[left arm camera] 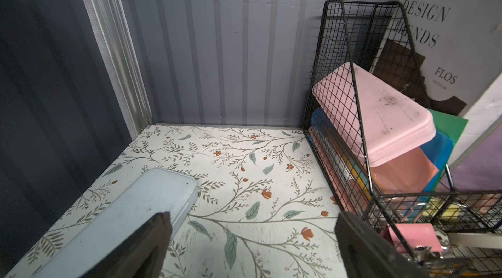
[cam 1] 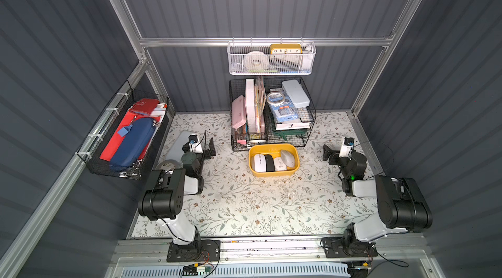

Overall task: Take out the mouse from the storage box
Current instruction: Pick up the mouse from the storage box.

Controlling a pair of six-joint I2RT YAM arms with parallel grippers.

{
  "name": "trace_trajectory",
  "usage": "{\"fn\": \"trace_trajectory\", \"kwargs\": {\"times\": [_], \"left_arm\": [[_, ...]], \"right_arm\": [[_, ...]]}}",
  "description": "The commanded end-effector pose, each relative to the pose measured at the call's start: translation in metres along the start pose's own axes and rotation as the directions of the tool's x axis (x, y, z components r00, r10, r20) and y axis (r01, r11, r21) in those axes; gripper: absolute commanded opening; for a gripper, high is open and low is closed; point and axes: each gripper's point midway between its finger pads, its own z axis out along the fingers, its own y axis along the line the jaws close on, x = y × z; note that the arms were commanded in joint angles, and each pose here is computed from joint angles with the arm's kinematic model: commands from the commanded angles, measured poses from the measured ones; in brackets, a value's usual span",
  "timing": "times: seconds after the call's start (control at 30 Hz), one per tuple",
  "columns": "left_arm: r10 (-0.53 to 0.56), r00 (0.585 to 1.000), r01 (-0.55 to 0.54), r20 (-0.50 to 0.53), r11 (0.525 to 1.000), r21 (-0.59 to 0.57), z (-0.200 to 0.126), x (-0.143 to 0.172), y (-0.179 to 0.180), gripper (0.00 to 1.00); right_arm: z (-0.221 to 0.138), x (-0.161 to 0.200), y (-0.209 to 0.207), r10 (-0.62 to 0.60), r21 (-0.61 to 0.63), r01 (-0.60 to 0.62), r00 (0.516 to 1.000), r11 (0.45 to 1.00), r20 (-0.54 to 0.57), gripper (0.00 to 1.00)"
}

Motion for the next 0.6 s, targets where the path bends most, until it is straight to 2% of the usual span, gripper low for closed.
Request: {"fn": "trace_trajectory", "kwargs": {"times": [0.0, 0.03, 0.07, 0.13, 0.2, 0.23, 0.27, 0.3, 0.33, 0.37, 0.4, 0.43, 0.47, 0.53, 0.57], "left_arm": [[-0.002, 0.999, -0.001, -0.051, 0.999, -0.055, 0.020, -0.047, 0.006, 0.99], [-0.015, 0.997, 0.009, -0.071, 0.996, -0.085, 0.024, -0.065, 0.006, 0.99], [-0.025, 0.996, 0.016, -0.091, 0.995, -0.097, 0.028, -0.087, 0.002, 0.99], [-0.065, 0.990, 0.053, -0.124, 0.994, -0.093, 0.029, -0.128, -0.013, 0.99], [-0.161, 0.967, 0.150, -0.199, 0.986, -0.068, 0.026, -0.153, -0.028, 0.99], [-0.259, 0.940, 0.252, -0.221, 0.966, -0.058, 0.026, -0.163, -0.034, 0.99], [-0.343, 0.900, 0.332, -0.268, 0.939, -0.088, 0.025, -0.154, -0.035, 0.99], [-0.404, 0.860, 0.386, -0.313, 0.915, -0.119, 0.024, -0.139, -0.035, 0.99], [-0.426, 0.833, 0.414, -0.353, 0.903, -0.113, 0.025, -0.123, -0.038, 0.99], [-0.398, 0.818, 0.429, -0.415, 0.903, -0.022, 0.029, -0.110, -0.053, 0.99], [-0.381, 0.792, 0.443, -0.477, 0.896, 0.018, 0.030, -0.097, -0.062, 0.99], [-0.362, 0.779, 0.425, -0.512, 0.905, 0.007, 0.034, -0.086, -0.062, 0.94], [-0.346, 0.767, 0.437, -0.540, 0.898, 0.046, 0.034, -0.082, -0.074, 0.81], [-0.334, 0.757, 0.403, -0.561, 0.915, 0.000, 0.024, -0.085, -0.100, 0.63], [-0.321, 0.756, 0.391, -0.570, 0.921, -0.001, 0.012, -0.092, -0.123, 0.55]], "right_arm": [[-0.008, -0.022, -0.012, 0.038, 0.087, -0.042, 0.998, 0.995, 0.043, 0.99], [-0.012, -0.033, -0.012, 0.039, 0.107, -0.042, 0.999, 0.993, 0.026, 0.99], [-0.019, -0.048, -0.018, 0.076, 0.184, -0.074, 0.997, 0.980, -0.003, 0.99], [-0.040, -0.075, -0.027, 0.310, 0.323, -0.283, 0.950, 0.903, -0.036, 0.99], [-0.049, -0.093, -0.005, 0.358, 0.251, -0.321, 0.927, 0.913, -0.116, 0.99], [-0.050, -0.094, 0.006, 0.356, 0.200, -0.323, 0.921, 0.925, -0.157, 0.99], [-0.052, -0.087, 0.004, 0.448, 0.240, -0.406, 0.881, 0.882, -0.155, 0.99], [-0.053, -0.074, -0.006, 0.574, 0.310, -0.519, 0.810, 0.796, -0.118, 0.99], [-0.051, -0.060, -0.010, 0.688, 0.325, -0.630, 0.719, 0.706, -0.101, 0.99], [-0.044, -0.056, 0.000, 0.731, 0.240, -0.693, 0.668, 0.679, -0.139, 0.97], [-0.037, -0.060, 0.014, 0.717, 0.131, -0.706, 0.674, 0.696, -0.180, 0.86], [-0.033, -0.063, 0.030, 0.698, 0.059, -0.707, 0.675, 0.704, -0.241, 0.81], [-0.034, -0.062, 0.037, 0.685, 0.063, -0.702, 0.665, 0.709, -0.298, 0.77], [-0.034, -0.047, 0.048, 0.624, 0.106, -0.646, 0.662, 0.756, -0.415, 0.65], [-0.038, -0.040, 0.051, 0.599, 0.131, -0.615, 0.660, 0.777, -0.454, 0.63]]}}
